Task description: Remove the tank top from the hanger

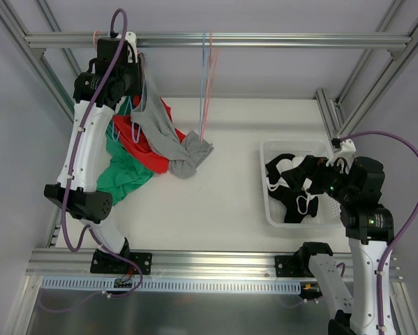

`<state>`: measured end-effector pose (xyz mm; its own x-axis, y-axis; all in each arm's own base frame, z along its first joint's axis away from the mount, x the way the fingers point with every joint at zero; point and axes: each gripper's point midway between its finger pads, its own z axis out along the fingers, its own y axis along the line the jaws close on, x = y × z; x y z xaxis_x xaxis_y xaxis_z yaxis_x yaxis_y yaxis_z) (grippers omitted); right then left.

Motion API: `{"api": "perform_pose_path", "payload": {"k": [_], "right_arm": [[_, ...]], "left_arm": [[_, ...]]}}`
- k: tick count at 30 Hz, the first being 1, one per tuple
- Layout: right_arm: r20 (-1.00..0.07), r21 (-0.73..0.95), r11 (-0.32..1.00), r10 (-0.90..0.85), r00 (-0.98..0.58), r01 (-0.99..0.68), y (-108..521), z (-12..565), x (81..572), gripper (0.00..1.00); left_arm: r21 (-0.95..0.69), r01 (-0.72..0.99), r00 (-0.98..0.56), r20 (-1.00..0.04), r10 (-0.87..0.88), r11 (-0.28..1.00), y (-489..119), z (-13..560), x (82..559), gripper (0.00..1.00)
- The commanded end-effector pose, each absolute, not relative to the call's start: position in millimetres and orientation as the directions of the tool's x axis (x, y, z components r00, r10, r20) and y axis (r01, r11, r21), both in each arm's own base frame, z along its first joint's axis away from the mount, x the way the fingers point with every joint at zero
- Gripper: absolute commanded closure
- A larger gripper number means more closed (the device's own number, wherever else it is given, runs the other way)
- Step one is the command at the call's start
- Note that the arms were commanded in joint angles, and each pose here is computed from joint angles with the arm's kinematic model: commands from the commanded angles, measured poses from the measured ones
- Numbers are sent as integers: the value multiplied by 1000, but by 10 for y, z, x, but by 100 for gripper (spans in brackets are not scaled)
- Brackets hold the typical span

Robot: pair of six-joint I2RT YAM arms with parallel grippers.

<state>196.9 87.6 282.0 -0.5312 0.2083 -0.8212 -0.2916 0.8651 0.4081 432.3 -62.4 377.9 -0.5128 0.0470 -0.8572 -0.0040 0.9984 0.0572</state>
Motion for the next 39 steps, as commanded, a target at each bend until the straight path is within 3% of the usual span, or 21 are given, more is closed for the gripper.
{"api": "perform_pose_path", "payload": {"k": [1,2,4,5,14,25,32,34,37,39], "right_arm": [[-854,410,841,218,-471,-353,954,3089,1952,4],[-852,415,838,220,-475,-356,964,3090,1954,4],[-851,420,833,225,-475,-359,975,3095,1958,4],[-852,421,831,225,-474,-364,983,3099,1955,4],[-846,469,771,253,-470,-431,1128,3174,1948,4],[-845,483,746,260,-467,-458,1180,3188,1928,4],[-839,510,680,260,-477,-526,1308,3178,1918,4],[-830,528,651,258,-495,-545,1358,3130,1897,4],[-837,531,593,254,-485,-605,1445,3113,1876,4],[-843,528,545,242,-481,-651,1537,3089,1815,4]], "left_arm": [[21,53,-494,-868,44,998,-721,3860,4306,72],[4,71,-491,-870,39,997,-761,3881,4293,86],[-31,96,-471,-882,18,995,-829,3977,4271,98],[-51,130,-469,-883,16,990,-898,3998,4261,100],[-224,306,-421,-904,-80,925,-1353,4349,4126,100],[-218,343,-361,-929,-86,914,-1544,4574,3742,100],[-235,295,-425,-900,-93,926,-1484,4163,3319,100],[-247,303,-405,-908,-110,921,-1430,4165,3048,100],[-281,327,-492,-866,-91,902,-1470,3595,2680,100],[-304,365,-483,-870,-100,880,-1452,3512,2380,100]]}}
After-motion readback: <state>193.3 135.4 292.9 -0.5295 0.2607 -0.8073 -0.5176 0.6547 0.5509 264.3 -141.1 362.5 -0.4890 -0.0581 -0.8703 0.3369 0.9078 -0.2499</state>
